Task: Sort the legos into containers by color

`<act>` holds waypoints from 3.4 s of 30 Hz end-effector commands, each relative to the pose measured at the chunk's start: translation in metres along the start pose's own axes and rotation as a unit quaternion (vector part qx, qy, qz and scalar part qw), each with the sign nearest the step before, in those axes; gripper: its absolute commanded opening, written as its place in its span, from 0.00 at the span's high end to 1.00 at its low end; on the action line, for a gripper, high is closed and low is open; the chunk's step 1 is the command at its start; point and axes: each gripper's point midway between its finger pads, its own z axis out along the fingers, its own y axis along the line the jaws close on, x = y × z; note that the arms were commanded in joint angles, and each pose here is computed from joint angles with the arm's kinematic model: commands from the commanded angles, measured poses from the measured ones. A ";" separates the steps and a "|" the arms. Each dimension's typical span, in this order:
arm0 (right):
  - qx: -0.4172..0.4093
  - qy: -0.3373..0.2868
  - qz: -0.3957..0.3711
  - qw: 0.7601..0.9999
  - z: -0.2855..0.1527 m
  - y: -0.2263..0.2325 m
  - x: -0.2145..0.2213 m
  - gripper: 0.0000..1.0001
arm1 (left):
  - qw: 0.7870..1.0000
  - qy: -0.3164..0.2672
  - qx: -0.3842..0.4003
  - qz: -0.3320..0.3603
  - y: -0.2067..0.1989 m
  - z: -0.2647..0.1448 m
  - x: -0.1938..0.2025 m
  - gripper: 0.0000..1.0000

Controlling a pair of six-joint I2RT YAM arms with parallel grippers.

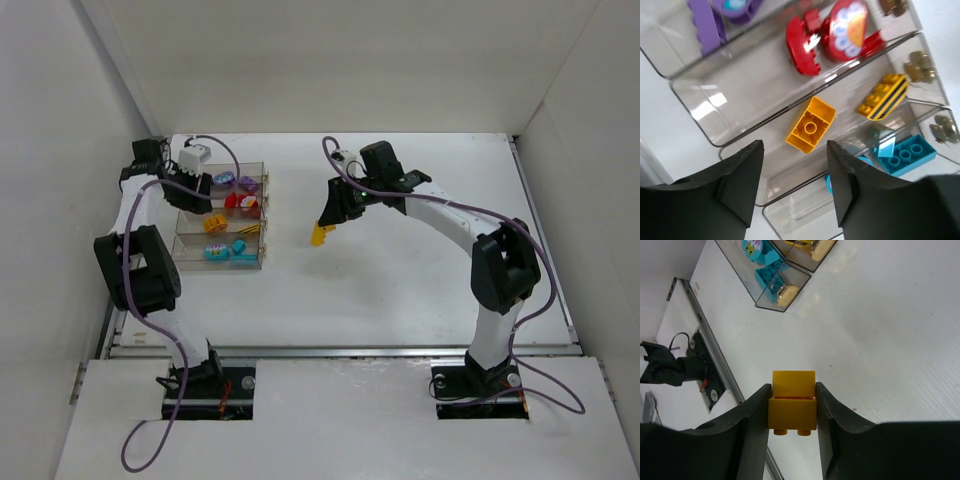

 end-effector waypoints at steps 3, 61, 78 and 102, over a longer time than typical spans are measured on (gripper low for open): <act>-0.013 -0.049 0.005 0.999 -0.012 0.021 -0.035 1.00 | 0.981 -0.109 0.015 0.158 -0.045 -0.066 -0.073 0.53; -0.054 -0.133 0.115 0.983 -0.021 0.070 -0.094 0.29 | 0.938 -0.144 0.152 0.278 -0.262 -0.037 -0.097 1.00; -0.047 -0.126 0.123 0.983 -0.026 0.060 -0.082 0.40 | 0.941 -0.137 0.145 0.272 -0.259 -0.033 -0.090 1.00; 0.007 -0.113 0.128 0.985 -0.046 0.026 -0.051 1.00 | 0.985 -0.097 -0.005 0.142 -0.136 -0.028 -0.067 1.00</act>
